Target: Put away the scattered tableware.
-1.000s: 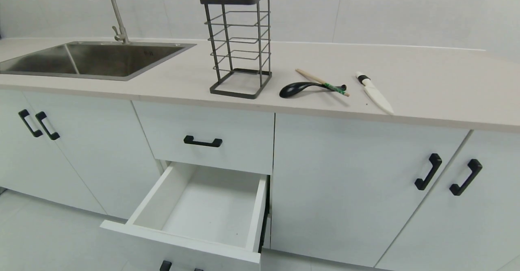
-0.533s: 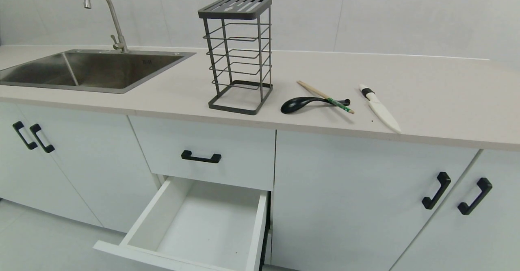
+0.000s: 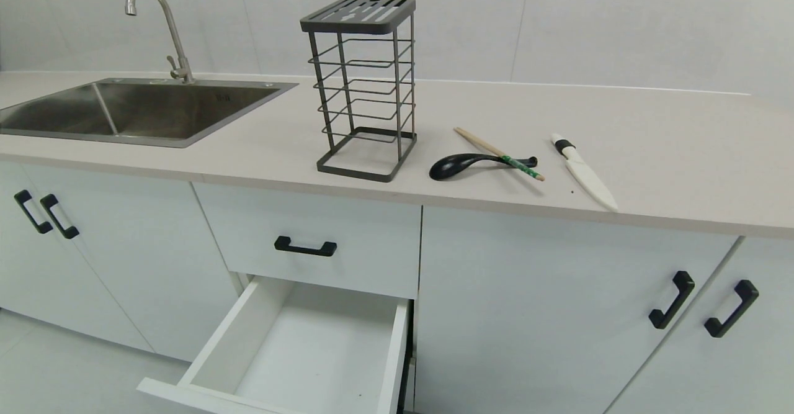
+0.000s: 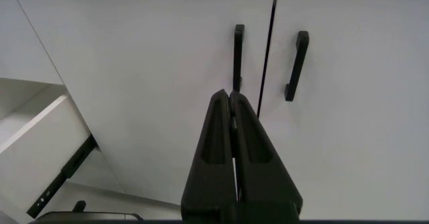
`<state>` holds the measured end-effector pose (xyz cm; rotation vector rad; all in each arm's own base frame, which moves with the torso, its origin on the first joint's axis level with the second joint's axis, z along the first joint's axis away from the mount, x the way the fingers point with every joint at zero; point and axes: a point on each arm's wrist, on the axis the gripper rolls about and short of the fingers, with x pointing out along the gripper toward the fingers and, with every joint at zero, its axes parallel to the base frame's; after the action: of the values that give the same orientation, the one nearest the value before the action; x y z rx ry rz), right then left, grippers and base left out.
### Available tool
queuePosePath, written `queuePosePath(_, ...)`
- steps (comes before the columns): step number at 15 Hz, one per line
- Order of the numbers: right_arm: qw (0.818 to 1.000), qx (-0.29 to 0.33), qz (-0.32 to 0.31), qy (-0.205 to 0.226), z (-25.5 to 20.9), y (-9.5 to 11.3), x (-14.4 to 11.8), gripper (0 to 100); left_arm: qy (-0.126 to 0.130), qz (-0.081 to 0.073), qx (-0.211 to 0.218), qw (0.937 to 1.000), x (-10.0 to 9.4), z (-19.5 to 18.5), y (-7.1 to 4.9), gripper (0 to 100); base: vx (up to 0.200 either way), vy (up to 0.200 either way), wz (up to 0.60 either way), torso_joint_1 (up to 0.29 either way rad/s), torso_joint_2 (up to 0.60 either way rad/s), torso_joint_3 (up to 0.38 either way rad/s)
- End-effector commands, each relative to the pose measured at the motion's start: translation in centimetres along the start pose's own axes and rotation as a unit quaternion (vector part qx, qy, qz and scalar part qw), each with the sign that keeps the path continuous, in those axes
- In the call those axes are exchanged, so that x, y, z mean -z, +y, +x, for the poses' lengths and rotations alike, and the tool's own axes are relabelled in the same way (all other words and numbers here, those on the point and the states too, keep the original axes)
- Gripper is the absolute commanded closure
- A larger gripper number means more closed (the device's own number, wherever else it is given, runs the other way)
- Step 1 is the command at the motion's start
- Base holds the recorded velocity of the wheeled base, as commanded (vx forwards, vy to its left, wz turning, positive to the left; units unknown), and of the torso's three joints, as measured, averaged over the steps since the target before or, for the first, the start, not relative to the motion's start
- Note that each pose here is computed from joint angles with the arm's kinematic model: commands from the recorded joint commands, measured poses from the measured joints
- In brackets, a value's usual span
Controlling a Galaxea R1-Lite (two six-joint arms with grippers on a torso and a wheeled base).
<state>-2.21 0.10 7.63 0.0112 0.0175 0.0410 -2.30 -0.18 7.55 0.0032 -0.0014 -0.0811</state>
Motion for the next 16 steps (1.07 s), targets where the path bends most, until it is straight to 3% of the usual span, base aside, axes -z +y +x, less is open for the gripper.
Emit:
queuePosePath(1,1.0,0.0,0.0,0.0,0.0,0.0,0.0,100,0.001,0.0,0.0,1.0,0.0,0.01,0.0,0,0.0,0.0,0.0,0.0,0.0,0.0)
queuePosePath(4,1.0,0.0,0.0,0.0,0.0,0.0,0.0,100,0.001,-0.001,0.0,1.0,0.0,0.01,0.0,0,0.0,0.0,0.0,0.043,-0.05,-0.007)
queuePosePath(10,1.0,0.0,0.001,-0.001,0.0,0.0,-0.01,100,0.001,-0.001,0.0,1.0,0.0,0.01,0.0,0,0.0,0.0,0.0,0.205,-0.38,-0.175)
queuePosePath(13,1.0,0.0,0.0,0.0,0.0,0.0,0.0,100,0.001,-0.001,0.0,1.0,0.0,0.01,0.0,0,0.0,0.0,0.4,0.05,-0.09,-0.038)
queuePosePath(16,1.0,0.0,0.0,0.0,0.0,0.0,0.0,100,0.001,-0.001,-0.001,1.0,0.0,0.01,0.0,0,0.0,0.0,0.0,0.0,0.0,0.0)
